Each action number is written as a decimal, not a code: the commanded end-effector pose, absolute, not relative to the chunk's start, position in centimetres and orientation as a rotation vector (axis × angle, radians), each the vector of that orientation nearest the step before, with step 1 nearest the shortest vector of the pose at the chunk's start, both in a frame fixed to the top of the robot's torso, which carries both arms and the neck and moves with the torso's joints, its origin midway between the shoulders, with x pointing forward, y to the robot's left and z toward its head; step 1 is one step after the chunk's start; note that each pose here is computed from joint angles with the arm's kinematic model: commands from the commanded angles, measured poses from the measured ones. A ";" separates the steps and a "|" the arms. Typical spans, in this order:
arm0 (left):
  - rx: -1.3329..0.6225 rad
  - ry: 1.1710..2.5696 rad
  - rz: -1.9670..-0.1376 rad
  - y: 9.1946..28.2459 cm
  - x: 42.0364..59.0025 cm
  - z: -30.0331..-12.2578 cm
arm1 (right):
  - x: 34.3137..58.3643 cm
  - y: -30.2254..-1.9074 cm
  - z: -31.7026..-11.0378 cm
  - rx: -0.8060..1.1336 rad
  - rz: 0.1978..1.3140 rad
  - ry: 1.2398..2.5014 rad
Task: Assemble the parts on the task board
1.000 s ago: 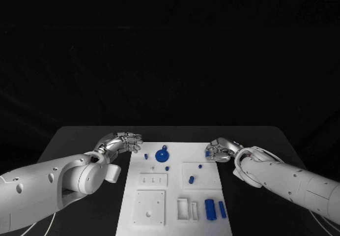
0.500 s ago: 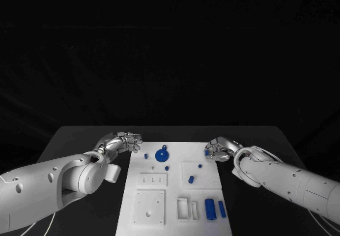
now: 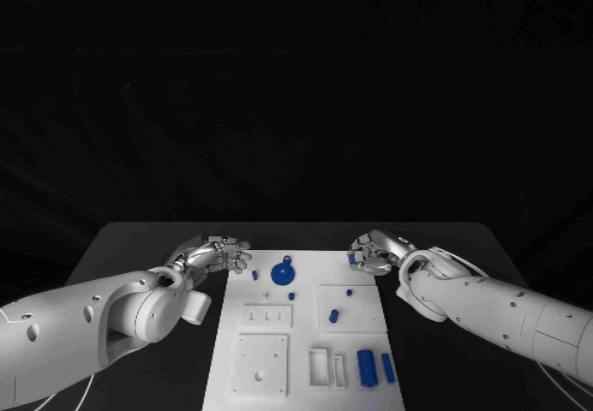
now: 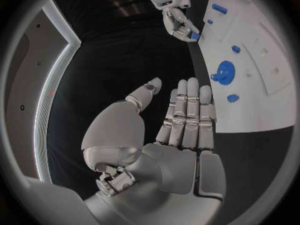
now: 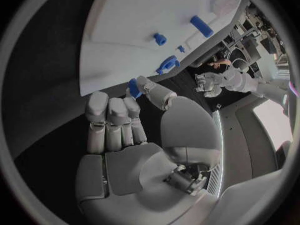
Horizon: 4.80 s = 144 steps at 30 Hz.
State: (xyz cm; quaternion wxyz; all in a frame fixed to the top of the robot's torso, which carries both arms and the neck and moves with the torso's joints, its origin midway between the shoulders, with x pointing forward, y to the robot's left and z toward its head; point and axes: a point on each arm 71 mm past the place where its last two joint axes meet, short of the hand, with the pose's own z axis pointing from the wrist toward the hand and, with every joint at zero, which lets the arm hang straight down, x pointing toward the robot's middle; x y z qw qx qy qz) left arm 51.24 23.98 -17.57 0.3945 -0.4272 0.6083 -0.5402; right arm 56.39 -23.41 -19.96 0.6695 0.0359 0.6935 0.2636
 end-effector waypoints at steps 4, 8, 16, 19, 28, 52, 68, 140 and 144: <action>-1.005 1.732 -1.295 22.9 51.3 -17.7 | 55.9 -21.2 -18.4 -0.003 0.515 1.543; -0.993 1.777 -1.255 22.6 51.4 -17.6 | 55.4 -19.6 -17.5 -0.035 0.517 1.539; -0.965 1.853 -1.168 21.3 51.6 -17.7 | 53.8 -15.1 -16.6 -0.119 0.549 1.546; -0.950 1.886 -1.133 20.8 51.7 -17.7 | 53.2 -13.4 -16.3 -0.146 0.573 1.532; -0.885 1.955 -1.082 19.5 51.9 -18.1 | 52.0 -9.6 -15.9 -0.197 0.635 1.516; -0.854 1.990 -1.088 18.1 51.6 -18.2 | 50.9 -6.9 -16.2 -0.244 0.684 1.520; -0.852 2.001 -1.100 17.8 51.4 -18.2 | 50.6 -6.2 -16.6 -0.259 0.698 1.535; -0.834 2.014 -1.051 18.0 51.5 -18.4 | 50.6 -6.4 -17.4 -0.251 0.695 1.561; -0.842 2.006 -1.042 18.2 51.6 -18.4 | 50.6 -6.4 -17.4 -0.251 0.694 1.562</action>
